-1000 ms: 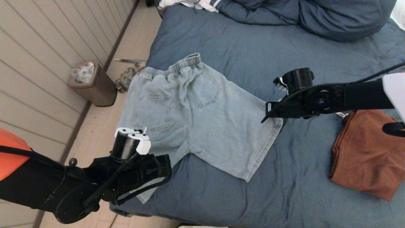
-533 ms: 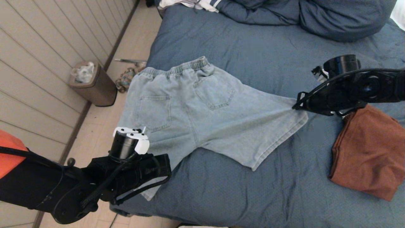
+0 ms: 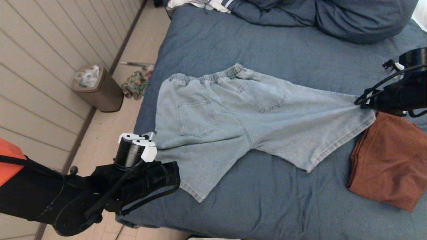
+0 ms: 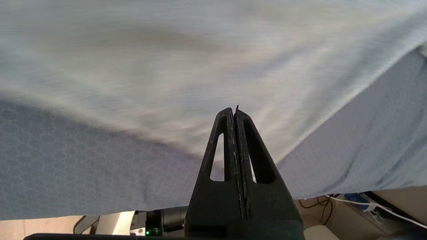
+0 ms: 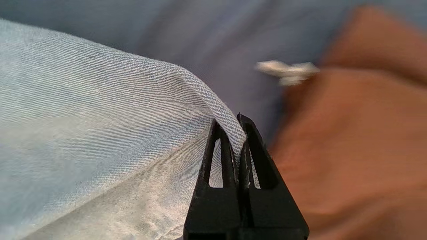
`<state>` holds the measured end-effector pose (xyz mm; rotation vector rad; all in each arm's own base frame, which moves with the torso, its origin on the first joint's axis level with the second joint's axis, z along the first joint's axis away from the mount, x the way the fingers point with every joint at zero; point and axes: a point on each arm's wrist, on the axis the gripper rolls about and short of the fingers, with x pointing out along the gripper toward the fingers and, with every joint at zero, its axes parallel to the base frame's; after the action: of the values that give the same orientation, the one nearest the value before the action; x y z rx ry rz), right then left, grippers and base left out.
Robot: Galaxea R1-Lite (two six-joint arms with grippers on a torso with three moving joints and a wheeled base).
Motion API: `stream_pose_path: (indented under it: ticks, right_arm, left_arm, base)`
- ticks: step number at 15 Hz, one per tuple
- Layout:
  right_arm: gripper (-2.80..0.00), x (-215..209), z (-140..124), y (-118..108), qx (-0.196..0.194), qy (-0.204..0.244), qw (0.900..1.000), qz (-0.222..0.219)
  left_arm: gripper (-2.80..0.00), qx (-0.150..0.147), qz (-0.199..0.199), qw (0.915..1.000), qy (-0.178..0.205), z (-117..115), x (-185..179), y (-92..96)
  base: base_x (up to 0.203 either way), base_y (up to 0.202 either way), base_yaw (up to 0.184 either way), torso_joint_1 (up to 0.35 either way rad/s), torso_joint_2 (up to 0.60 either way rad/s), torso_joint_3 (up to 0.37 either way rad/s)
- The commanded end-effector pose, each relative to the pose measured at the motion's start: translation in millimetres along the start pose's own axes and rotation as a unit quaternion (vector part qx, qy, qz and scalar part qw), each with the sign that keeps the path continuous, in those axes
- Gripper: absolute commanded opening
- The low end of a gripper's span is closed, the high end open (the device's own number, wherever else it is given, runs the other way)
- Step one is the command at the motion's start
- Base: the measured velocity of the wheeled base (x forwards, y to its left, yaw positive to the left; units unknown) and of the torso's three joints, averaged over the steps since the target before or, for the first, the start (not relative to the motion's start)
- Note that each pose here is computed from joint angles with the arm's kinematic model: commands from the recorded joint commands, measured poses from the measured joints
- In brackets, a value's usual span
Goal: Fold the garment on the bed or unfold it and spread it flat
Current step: Fold the blue shorts
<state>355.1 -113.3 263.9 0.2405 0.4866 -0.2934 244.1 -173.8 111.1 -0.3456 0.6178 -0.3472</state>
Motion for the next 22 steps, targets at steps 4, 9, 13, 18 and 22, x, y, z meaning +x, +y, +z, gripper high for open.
stream_pose_path:
  ticks: [4, 9, 13, 18, 22]
  right_arm:
    - [-2.8, -12, 14, -69, 0.0, -0.023, 0.997, -0.068]
    - [-2.8, -26, 24, -107, -0.012, -0.043, 0.993, -0.106]
    - [-2.8, -44, 27, -85, -0.021, -0.041, 0.996, -0.081]
    - [-2.8, -90, 16, 59, -0.073, -0.02, 0.991, 0.11]
    - [-2.8, -153, -24, 177, -0.134, 0.036, 0.949, 0.282]
  left_arm:
    - [-2.8, -0.001, 0.0, 1.0, 0.0, 0, 1, -0.2]
    - [-2.8, 0.001, -0.003, 1.0, 0.004, -2, 0, -2.4]
    - [-2.8, 0.001, -0.004, 1.0, 0.002, -2, -2, -3.1]
    - [-2.8, 0.006, -0.016, 0.9999, 0.003, -4, -9, -8.7]
    - [-2.8, 0.005, -0.025, 0.9996, -0.01, 1, -18, -10.8]
  base:
    - [0.0, 0.0, 0.0, 0.0, 0.0, 0.0]
    - [0.0, 0.0, 0.0, 0.0, 0.0, 0.0]
    - [0.0, 0.0, 0.0, 0.0, 0.0, 0.0]
    - [0.0, 0.0, 0.0, 0.0, 0.0, 0.0]
    - [0.0, 0.0, 0.0, 0.0, 0.0, 0.0]
